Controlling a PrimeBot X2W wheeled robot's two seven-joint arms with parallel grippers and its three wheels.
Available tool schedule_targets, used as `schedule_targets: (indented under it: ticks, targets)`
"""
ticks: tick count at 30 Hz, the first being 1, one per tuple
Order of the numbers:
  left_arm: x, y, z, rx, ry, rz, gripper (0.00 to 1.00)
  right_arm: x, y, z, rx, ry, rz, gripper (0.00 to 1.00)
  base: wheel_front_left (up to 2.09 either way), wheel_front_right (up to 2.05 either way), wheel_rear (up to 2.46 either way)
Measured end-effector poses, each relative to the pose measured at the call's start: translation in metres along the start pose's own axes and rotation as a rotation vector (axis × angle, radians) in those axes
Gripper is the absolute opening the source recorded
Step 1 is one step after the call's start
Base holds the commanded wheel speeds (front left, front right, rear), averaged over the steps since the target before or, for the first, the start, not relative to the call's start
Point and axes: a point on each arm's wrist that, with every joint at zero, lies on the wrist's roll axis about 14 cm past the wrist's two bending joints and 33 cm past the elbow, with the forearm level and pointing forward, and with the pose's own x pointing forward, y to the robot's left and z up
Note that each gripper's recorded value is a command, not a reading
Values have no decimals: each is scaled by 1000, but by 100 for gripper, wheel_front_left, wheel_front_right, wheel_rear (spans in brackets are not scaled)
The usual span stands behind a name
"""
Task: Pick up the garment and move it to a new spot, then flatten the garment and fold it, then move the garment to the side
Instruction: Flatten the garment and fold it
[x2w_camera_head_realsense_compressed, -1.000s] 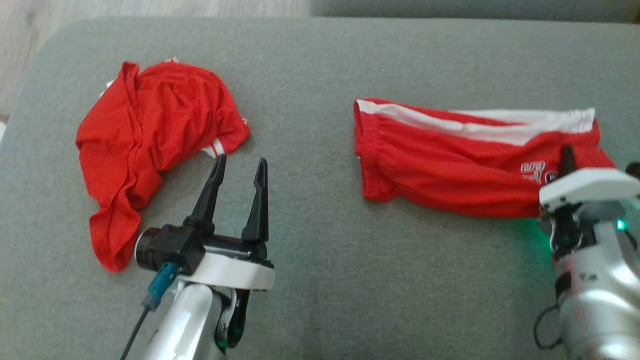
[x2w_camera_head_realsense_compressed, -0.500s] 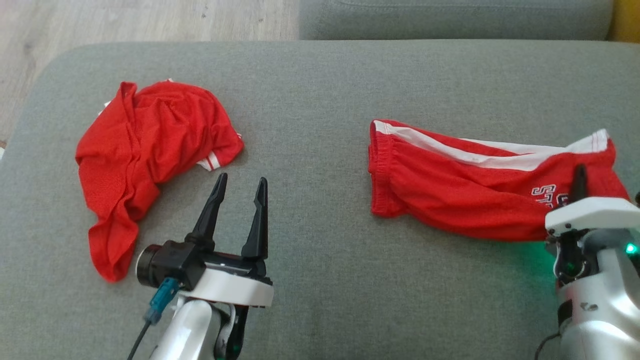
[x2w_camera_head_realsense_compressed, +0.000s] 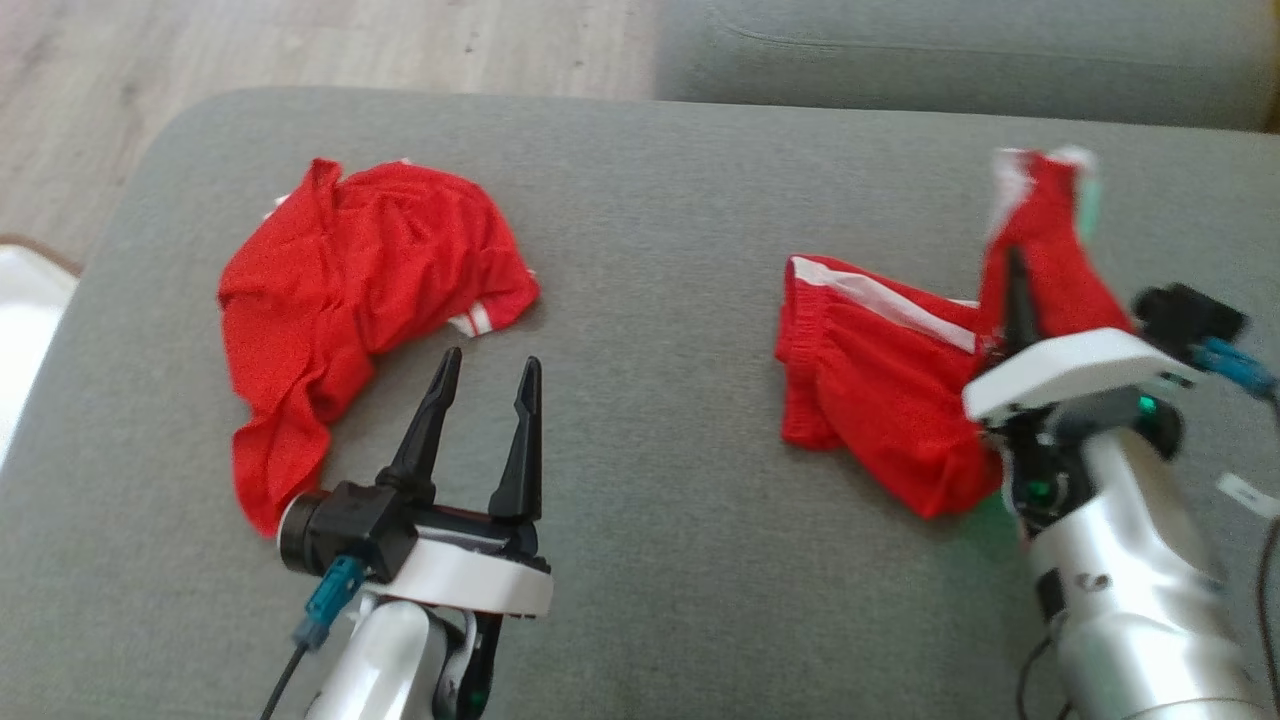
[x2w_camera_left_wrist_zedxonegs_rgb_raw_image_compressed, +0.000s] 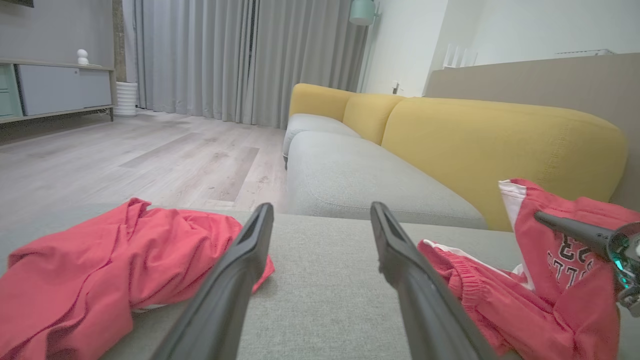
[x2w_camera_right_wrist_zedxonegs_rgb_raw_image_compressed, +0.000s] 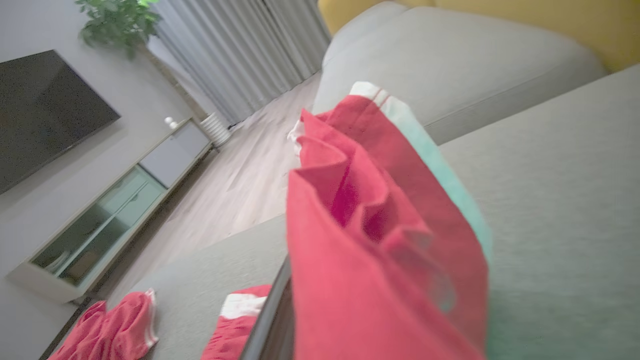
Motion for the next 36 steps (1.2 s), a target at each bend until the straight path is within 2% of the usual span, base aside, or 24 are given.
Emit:
schedule_targets:
  ticks: [5,15,16,17,27,32,36]
  targets:
    - [-10,13,5,9,-12,45,100,5,52,-37,-31,100,145,0,0,0,0]
    - [-23,25,4,12,-7,93,100,-12,80,-94,-85,264,238,0,0,0,0]
    - [-22,24,4,12,-8,92,100,-14,80,-99,-94,280,238,27,0,0,0]
    - [-22,24,4,11,-8,91,100,-16,80,-103,-97,292,241,100,0,0,0]
    - [-16,17,8,0,-20,68,100,-50,133,-125,-129,391,437,100,0,0,0]
    - [-10,13,11,1,-32,52,100,-48,126,-107,-127,308,417,100,0,0,0]
    - [-5,8,15,4,-43,33,100,-34,110,-76,-201,189,373,100,0,0,0]
